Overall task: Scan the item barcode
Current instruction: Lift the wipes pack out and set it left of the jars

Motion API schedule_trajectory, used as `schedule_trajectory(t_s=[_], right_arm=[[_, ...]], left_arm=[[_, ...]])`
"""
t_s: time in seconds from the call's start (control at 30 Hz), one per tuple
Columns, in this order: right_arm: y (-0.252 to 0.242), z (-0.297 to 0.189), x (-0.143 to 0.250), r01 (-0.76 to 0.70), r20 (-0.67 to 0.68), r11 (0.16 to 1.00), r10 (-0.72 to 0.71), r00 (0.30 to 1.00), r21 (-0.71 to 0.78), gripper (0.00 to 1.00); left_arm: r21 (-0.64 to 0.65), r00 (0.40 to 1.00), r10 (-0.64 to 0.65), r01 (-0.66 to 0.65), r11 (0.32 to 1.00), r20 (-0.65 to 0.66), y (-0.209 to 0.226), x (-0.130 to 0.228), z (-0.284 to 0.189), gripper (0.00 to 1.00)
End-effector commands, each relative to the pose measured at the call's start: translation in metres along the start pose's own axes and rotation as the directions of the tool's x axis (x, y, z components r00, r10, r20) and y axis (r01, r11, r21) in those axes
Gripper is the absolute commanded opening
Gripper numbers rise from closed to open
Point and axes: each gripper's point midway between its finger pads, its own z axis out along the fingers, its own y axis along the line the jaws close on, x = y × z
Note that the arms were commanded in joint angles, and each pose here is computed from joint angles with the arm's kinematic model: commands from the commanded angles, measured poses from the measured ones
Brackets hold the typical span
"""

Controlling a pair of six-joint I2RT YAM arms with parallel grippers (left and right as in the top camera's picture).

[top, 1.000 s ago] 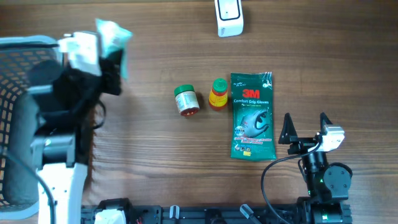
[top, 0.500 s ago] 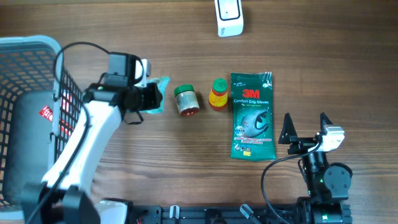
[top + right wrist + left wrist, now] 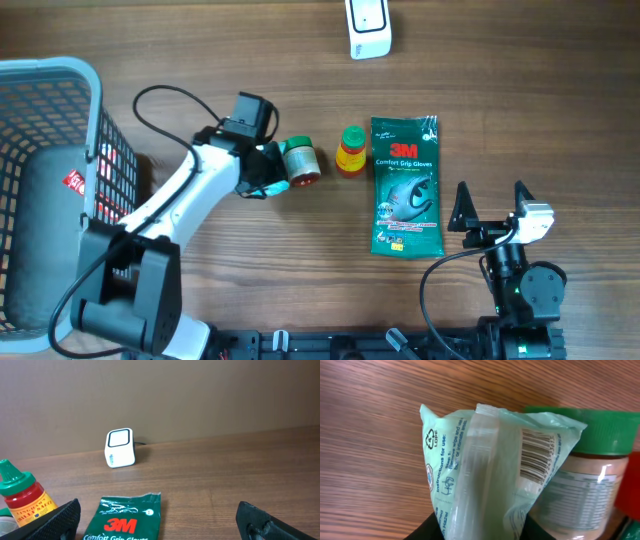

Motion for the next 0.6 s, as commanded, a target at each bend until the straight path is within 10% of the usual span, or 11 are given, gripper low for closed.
schedule_trajectory(t_s=[0.0, 0.2, 0.27, 0.37, 0.57], right_arm=[[0.002, 0.0, 0.001, 0.013, -0.003, 1.0, -0.013, 1.0, -0.013, 1.0], [0.002, 0.0, 0.001, 0.013, -0.003, 1.0, -0.013, 1.0, -0.013, 1.0], [0.002, 0.0, 0.001, 0.013, -0.003, 1.0, -0.013, 1.0, -0.013, 1.0], [0.002, 0.0, 0.001, 0.013, -0.003, 1.0, -0.013, 1.0, -0.013, 1.0], [0.002, 0.0, 0.001, 0.013, -0.003, 1.0, -0.013, 1.0, -0.013, 1.0]], left_arm=[[-0.062, 0.992, -0.121, 0.123, 0.99, 0.03, 0.001, 0.007, 0.01, 0.3], [-0.077, 0.996, -0.085, 0.087, 0.993, 0.026, -0.01, 0.021, 0.011, 0.36], [-0.073, 0.998, -0.062, 0.063, 0.995, 0.021, -0.016, 0.027, 0.011, 0.5], [-0.068, 0.999, -0.029, 0.03, 0.997, 0.014, -0.024, 0.036, 0.011, 1.0], [-0.028, 0.997, 0.061, -0.06, 0.998, 0.046, -0.035, 0.034, -0.005, 1.0]])
